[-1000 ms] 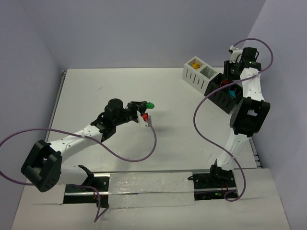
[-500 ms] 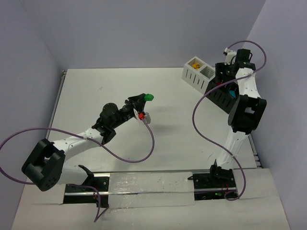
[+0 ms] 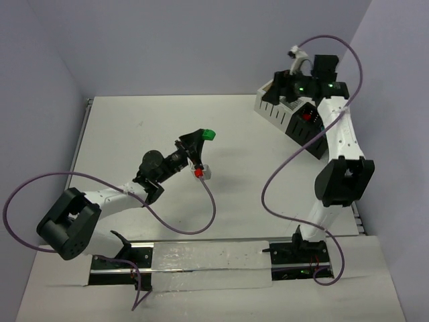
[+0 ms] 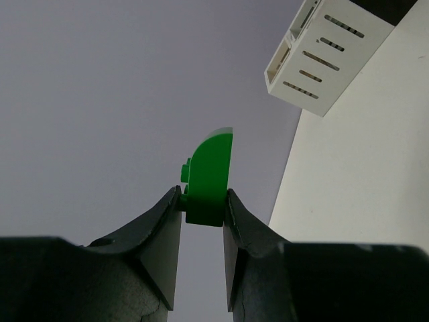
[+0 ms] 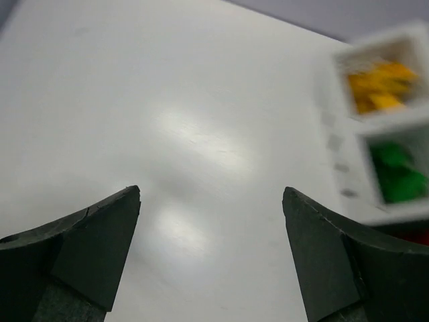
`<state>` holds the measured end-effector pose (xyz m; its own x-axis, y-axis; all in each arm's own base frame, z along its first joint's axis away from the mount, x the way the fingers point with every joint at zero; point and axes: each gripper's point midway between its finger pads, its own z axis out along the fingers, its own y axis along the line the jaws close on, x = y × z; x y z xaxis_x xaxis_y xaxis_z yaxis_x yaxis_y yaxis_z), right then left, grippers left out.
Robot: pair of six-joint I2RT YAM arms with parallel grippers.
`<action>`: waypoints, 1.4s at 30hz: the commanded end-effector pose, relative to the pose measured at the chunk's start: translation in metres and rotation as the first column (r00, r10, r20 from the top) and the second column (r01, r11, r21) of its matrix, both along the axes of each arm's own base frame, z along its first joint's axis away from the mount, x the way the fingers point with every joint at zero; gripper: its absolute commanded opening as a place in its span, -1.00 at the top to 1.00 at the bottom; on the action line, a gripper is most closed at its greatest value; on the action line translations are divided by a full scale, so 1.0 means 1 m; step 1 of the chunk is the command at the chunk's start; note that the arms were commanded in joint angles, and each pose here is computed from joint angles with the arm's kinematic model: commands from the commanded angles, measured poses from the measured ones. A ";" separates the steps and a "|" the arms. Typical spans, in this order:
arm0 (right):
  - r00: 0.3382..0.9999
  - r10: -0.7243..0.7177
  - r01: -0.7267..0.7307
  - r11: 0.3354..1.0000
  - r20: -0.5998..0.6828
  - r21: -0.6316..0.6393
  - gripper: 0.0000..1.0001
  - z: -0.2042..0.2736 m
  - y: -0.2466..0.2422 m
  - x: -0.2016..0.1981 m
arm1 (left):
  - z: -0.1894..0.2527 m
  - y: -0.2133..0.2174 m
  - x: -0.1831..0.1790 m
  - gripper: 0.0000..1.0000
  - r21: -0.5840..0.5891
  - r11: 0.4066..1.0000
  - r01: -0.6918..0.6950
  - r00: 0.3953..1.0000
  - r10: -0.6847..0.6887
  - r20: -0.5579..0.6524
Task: Sort the legos into containers by color
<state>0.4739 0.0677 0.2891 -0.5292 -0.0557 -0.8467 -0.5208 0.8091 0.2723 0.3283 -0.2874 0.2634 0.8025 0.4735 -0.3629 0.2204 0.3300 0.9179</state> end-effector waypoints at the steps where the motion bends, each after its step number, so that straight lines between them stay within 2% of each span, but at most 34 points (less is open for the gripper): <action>1: 0.920 0.382 -0.390 0.913 0.085 0.120 -0.90 0.042 0.124 -0.077 | 0.031 -0.007 -0.012 1.00 -0.037 0.998 0.054 0.987 -0.048 0.151; 6: 0.839 0.534 -0.536 0.844 0.106 -0.006 -0.91 0.037 0.179 -0.112 | 0.028 -0.011 -0.017 1.00 -0.005 0.996 0.088 0.986 -0.086 0.142; 16: 0.762 0.646 -0.640 0.762 0.047 -0.104 -0.93 0.015 0.212 -0.146 | 0.027 -0.010 -0.024 1.00 0.018 0.995 0.101 0.983 -0.103 0.154; 27: 0.777 0.630 -0.623 0.771 0.014 -0.133 -0.92 0.002 0.222 -0.142 | 0.028 -0.015 -0.030 0.98 0.033 0.993 0.112 0.980 -0.116 0.164; 36: 0.762 0.647 -0.643 0.748 -0.034 -0.166 -0.79 -0.015 0.227 -0.149 | 0.026 -0.016 -0.030 0.98 0.045 0.993 0.109 0.980 -0.115 0.160; 41: 0.759 0.649 -0.646 0.743 -0.048 -0.175 -0.62 -0.020 0.227 -0.152 | 0.026 -0.017 -0.030 0.97 0.049 0.993 0.109 0.980 -0.115 0.161; 42: 0.759 0.648 -0.646 0.742 -0.055 -0.180 -0.49 -0.022 0.226 -0.152 | 0.026 -0.017 -0.030 0.96 0.048 0.993 0.107 0.980 -0.114 0.161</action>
